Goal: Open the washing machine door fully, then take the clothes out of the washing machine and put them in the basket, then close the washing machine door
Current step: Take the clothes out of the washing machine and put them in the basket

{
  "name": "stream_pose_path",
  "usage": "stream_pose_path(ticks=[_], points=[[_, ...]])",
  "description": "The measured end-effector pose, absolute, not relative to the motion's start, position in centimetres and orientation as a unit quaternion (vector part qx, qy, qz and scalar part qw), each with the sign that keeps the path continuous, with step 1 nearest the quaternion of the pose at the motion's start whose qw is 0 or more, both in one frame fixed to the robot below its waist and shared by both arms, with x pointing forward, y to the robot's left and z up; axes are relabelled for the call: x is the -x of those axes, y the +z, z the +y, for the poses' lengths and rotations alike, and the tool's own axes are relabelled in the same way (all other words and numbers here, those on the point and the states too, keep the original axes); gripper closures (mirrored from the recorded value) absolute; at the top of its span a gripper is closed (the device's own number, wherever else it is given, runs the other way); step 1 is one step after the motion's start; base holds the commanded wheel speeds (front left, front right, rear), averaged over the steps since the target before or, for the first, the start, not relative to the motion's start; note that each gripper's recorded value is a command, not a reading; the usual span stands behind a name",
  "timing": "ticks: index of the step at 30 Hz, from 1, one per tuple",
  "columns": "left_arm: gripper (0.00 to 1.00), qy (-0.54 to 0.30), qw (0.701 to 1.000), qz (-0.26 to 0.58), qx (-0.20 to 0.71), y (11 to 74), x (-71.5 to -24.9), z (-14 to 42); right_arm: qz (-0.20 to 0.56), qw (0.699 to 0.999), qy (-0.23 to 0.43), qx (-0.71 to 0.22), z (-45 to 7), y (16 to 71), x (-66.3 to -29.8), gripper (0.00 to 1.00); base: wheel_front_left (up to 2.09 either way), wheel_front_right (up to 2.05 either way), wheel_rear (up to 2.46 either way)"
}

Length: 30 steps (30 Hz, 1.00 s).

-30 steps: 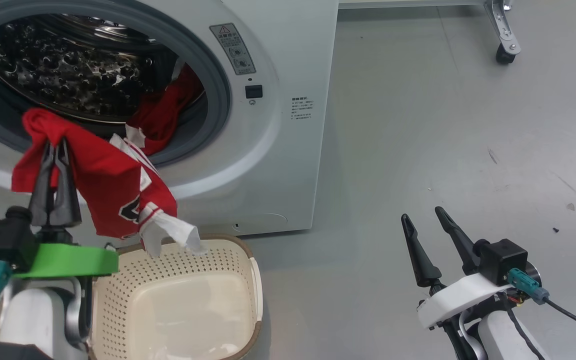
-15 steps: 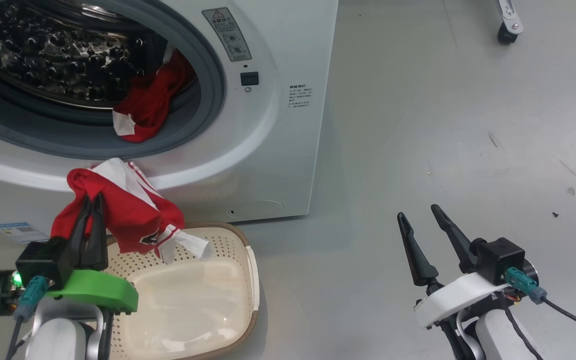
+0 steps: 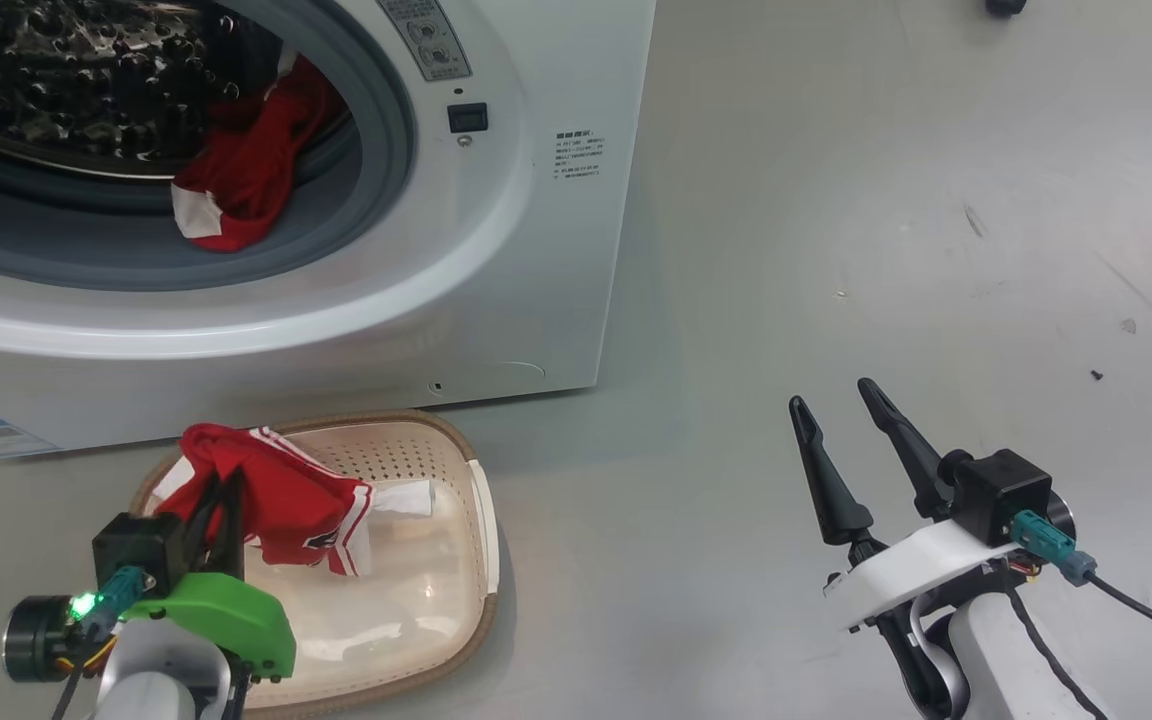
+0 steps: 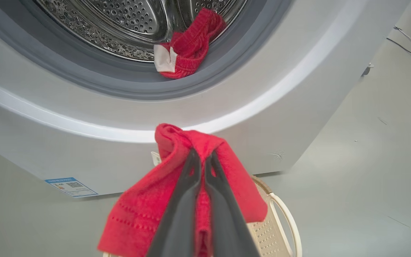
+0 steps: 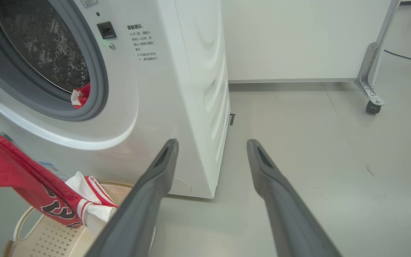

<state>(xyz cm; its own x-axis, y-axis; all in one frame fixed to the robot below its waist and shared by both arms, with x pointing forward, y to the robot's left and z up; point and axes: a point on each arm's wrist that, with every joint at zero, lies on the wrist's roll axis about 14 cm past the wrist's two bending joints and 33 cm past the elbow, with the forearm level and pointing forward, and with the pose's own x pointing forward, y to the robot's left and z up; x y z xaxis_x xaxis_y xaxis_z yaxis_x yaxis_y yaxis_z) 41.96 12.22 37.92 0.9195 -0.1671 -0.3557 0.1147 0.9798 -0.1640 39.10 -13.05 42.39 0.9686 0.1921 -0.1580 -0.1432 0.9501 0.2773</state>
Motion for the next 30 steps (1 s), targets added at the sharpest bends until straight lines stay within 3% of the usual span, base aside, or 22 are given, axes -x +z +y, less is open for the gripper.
stream_pose_path(ticks=[30], points=[[1.0, -0.105, 0.905, 0.41, 0.041, 23.9, -40.6, 9.7, 0.134, 0.983, 0.042, -0.119, -16.2, 38.2, -41.5, 0.0, 0.0, 0.0, 0.0]])
